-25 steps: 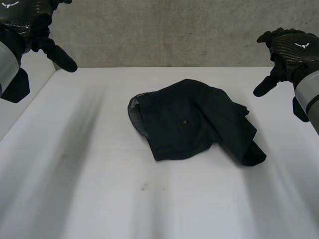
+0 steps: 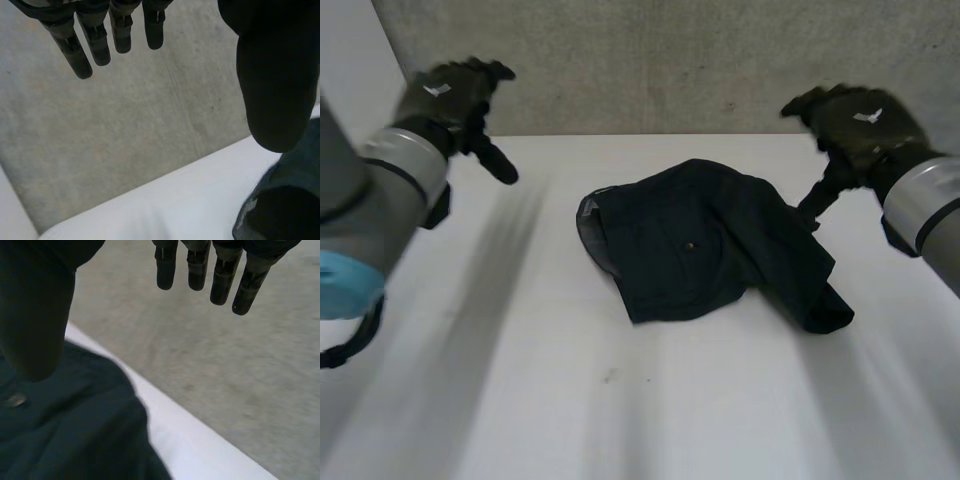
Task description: Fold the shorts.
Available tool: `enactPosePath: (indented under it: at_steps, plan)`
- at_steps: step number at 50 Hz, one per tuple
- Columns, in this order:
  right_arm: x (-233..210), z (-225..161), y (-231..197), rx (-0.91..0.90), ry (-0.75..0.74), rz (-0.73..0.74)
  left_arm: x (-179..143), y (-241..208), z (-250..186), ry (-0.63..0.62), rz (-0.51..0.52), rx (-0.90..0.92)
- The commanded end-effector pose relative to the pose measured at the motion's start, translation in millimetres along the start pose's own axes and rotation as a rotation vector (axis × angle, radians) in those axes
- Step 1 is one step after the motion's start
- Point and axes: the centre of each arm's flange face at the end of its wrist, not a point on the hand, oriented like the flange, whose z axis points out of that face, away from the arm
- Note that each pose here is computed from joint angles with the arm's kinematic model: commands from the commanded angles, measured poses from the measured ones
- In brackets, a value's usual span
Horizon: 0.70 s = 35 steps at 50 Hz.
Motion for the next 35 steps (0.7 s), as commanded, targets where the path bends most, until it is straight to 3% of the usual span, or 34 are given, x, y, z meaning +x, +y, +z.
enactPosePath:
  at_steps: [1,7,11,24,29,31,35]
  plan:
    - [-18.3,-8.4,37.5,-0.102,-0.134,-0.042,15.1,85.3,61.5,0.104,0.027,-0.027]
    - [-28.3,-19.8,66.6,-0.174,-0.160,-0.015,26.4,145.7,93.1,0.156,0.127,-0.062]
    - [-27.9,-22.4,82.1,-0.172,-0.143,-0.021,35.2,171.4,103.8,0.174,0.141,-0.075]
    - [-29.1,-28.4,90.8,-0.166,-0.127,-0.026,52.9,188.0,115.2,0.219,0.123,-0.021]
    - [-29.1,-28.4,90.8,-0.166,-0.127,-0.026,36.9,172.5,120.6,0.101,0.118,0.011]
    - [-29.7,-28.8,91.1,-0.167,-0.129,-0.026,22.1,156.3,123.5,0.000,0.115,0.040]
    - [-30.2,-29.4,92.4,-0.173,-0.131,-0.024,-33.2,115.9,128.5,-0.217,0.109,0.117]
